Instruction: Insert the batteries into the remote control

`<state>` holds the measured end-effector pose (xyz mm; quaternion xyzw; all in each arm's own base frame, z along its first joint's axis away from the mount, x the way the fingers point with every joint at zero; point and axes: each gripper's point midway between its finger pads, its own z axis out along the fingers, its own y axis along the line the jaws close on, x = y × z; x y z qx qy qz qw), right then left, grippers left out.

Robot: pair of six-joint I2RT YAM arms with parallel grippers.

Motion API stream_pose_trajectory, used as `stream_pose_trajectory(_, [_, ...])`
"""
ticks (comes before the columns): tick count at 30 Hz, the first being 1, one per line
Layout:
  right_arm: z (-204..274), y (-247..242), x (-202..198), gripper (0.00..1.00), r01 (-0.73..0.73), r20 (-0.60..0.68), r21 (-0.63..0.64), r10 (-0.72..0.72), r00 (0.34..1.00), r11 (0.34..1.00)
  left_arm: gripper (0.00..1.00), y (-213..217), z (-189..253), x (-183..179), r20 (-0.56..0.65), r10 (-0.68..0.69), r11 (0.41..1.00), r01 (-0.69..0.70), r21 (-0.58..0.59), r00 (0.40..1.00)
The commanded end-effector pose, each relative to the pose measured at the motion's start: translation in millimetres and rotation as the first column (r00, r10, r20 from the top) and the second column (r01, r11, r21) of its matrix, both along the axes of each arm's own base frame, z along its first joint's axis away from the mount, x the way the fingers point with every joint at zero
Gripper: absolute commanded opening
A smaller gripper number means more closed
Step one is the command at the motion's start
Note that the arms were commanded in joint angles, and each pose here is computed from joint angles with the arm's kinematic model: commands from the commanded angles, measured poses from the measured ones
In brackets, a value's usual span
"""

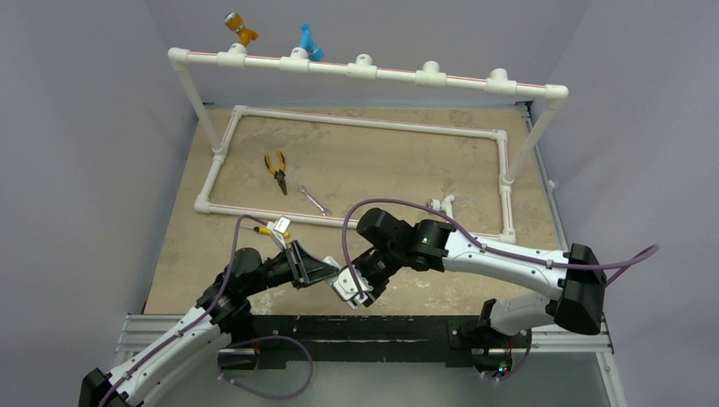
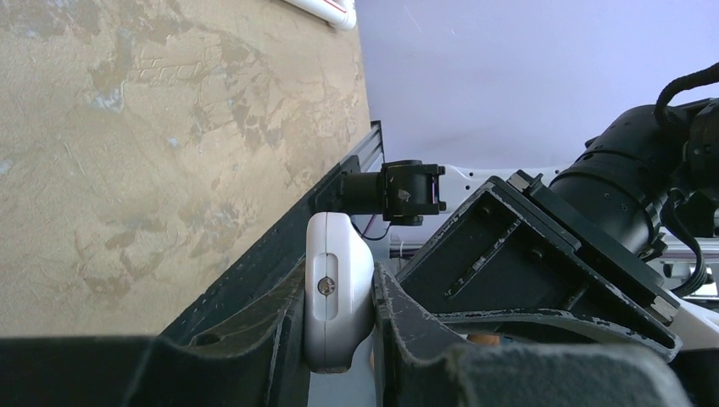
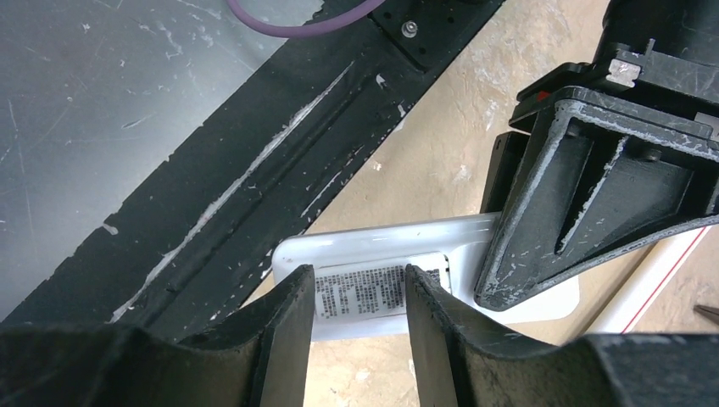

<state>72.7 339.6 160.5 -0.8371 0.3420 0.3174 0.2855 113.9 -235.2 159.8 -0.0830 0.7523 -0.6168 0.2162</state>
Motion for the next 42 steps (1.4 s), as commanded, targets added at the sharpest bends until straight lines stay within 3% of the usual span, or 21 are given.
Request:
stream_pose_trajectory(1, [8.2,10.3,9.2,0.42,-0.003,0.032,0.008,0.002,0.999,1.0,0.0,-5.1,43.1,-9.7,0.104,-0.057,0.99,0.069,-0.121,0.993])
stream_pose_trajectory(32, [-3.8,-7.3,-4.3,0.46,-0.019,-0.044,-0.089,0.015,0.999,0.996,0.0,-5.2,41.1,-8.1,0.099,-0.05,0.991,0.062,-0.119,0.994])
stream_pose_trajectory(42, [2.9,-7.0,-6.3,0.55,-0.019,-0.053,-0.077,0.015,0.998,0.997,0.0,-5.6,40.4,-7.8,0.098,-0.051,0.991,0.062,-0.118,0.994])
